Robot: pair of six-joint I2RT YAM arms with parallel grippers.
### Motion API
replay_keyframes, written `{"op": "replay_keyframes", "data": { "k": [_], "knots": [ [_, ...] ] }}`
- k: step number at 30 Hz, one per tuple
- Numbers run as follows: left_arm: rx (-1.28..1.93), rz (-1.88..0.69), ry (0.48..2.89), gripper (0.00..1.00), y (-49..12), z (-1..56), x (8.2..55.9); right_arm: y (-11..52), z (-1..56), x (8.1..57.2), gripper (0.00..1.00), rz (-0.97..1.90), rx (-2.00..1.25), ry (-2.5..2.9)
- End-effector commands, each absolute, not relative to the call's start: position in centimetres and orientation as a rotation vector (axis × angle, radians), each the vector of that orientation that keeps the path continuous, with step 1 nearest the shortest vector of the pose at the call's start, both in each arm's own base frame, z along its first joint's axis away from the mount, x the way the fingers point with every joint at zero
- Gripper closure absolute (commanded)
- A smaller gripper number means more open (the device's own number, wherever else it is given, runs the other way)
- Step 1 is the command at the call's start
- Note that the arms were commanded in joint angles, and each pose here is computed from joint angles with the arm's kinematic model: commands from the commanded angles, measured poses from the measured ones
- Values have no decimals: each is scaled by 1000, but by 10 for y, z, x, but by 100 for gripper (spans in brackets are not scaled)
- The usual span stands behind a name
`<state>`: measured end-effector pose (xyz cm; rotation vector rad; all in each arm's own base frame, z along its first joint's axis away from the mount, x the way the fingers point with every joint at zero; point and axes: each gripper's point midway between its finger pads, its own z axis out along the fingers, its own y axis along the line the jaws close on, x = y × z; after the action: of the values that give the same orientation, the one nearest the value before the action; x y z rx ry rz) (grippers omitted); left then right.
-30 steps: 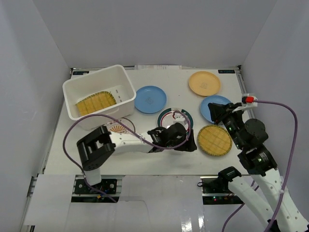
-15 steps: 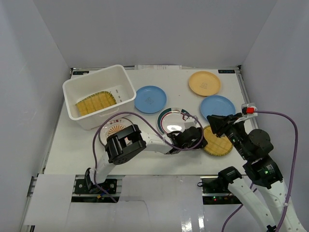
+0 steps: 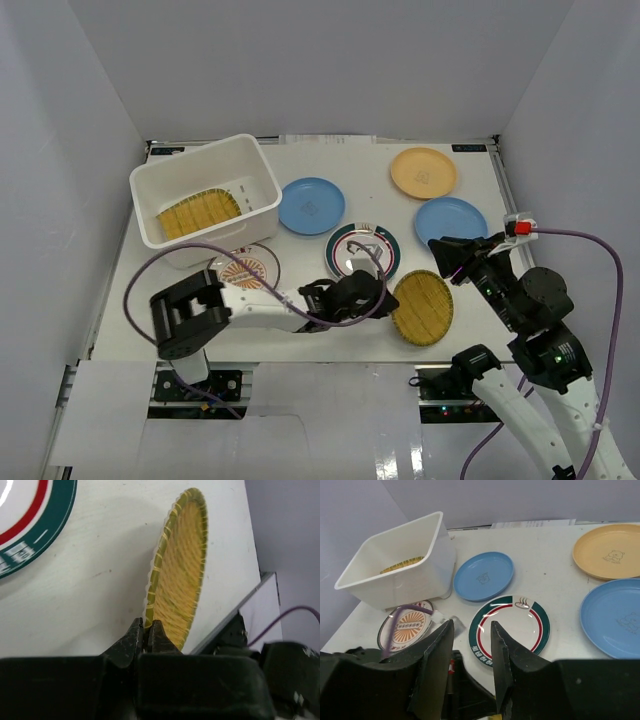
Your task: Place the plates into the plastic bin on the countertop
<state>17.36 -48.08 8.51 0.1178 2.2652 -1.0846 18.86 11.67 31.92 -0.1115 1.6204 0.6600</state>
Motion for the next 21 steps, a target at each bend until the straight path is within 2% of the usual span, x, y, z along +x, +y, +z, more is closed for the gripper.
{"op": "replay_keyframes", "data": {
  "k": [1, 3, 4, 6, 7, 10, 11, 15, 19, 21],
  "knots": [
    [124, -1200, 1994, 100, -446, 204, 183, 114, 365, 175, 58, 687, -142, 1507],
    [77, -1218, 1928, 100, -419, 239, 199, 114, 394, 161, 57, 726, -173, 1440],
    [21, -1238, 1853, 100, -387, 270, 216, 115, 402, 156, 56, 743, -185, 1418],
    [-63, -1202, 1779, 100, -343, 296, 245, 114, 415, 150, 55, 750, -192, 1389],
    [-74, -1193, 1687, 100, -318, 331, 246, 117, 412, 152, 55, 756, -202, 1400],
    [-161, -1007, 1622, 100, -258, 359, 269, 137, 384, 162, 55, 819, -251, 1476],
    [-219, -936, 1545, 100, -228, 385, 275, 147, 371, 168, 54, 846, -266, 1523],
    [-395, -584, 1523, 100, -131, 385, 308, 188, 299, 189, 53, 1035, -285, 1668],
    [-483, -444, 1512, 100, -82, 374, 332, 226, 248, 203, 48, 1176, -256, 1775],
    [-541, -417, 1558, 100, -56, 353, 357, 239, 238, 215, 45, 1127, -231, 1786]
  ]
}}
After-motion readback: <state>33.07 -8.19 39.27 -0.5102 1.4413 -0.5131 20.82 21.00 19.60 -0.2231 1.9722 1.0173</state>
